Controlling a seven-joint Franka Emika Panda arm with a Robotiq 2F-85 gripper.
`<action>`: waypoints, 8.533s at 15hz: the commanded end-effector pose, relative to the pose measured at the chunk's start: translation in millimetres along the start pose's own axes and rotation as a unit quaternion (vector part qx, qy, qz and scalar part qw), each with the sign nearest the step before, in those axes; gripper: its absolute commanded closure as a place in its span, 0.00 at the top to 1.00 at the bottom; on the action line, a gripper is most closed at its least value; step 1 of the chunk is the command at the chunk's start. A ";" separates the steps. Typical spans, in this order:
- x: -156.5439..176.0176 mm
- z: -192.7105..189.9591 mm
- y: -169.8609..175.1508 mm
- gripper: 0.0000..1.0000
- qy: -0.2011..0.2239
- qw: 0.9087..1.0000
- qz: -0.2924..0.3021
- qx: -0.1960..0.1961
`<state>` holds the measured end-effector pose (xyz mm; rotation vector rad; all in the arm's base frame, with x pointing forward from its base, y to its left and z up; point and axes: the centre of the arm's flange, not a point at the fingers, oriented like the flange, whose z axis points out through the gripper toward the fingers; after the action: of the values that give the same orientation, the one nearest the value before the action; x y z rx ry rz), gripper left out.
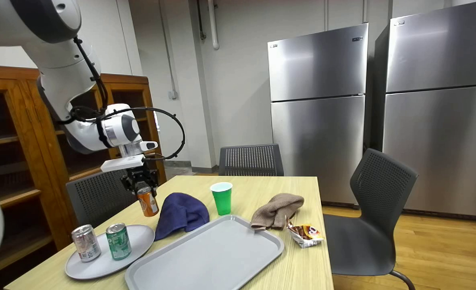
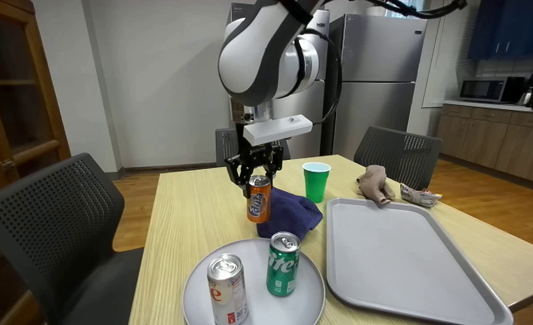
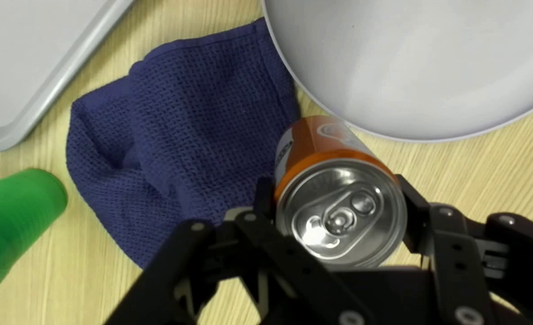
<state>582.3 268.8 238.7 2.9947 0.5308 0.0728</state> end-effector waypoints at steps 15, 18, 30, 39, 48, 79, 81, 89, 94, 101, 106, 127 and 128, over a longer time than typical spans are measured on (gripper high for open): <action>-55.3 -23.3 104.3 0.39 -0.005 0.980 0.191 -0.047; -66.4 -19.2 122.7 0.39 -0.014 0.975 0.217 -0.051; -103.3 21.5 231.2 0.39 -0.048 0.951 0.302 -0.053; -115.5 56.9 300.1 0.39 -0.065 0.929 0.364 -0.020; -107.8 73.9 331.1 0.39 -0.064 0.921 0.384 -0.002; -56.8 -50.7 127.6 1.00 0.054 0.982 0.178 0.006; -56.4 -55.8 97.7 1.00 0.053 0.987 0.153 0.014; -68.0 -54.8 -11.1 1.00 0.029 0.998 0.052 0.030; -82.9 -41.4 -42.9 1.00 -0.005 1.000 0.011 0.026; -99.5 -11.5 -45.2 1.00 -0.053 0.998 -0.006 0.020; -101.1 9.8 -42.2 1.00 -0.070 0.997 0.004 0.029; -116.5 43.2 -33.6 1.00 -0.081 0.995 0.010 0.062; -118.1 43.3 -33.8 1.00 -0.080 0.995 0.011 0.061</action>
<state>474.1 258.5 180.6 3.0802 0.4787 -0.2254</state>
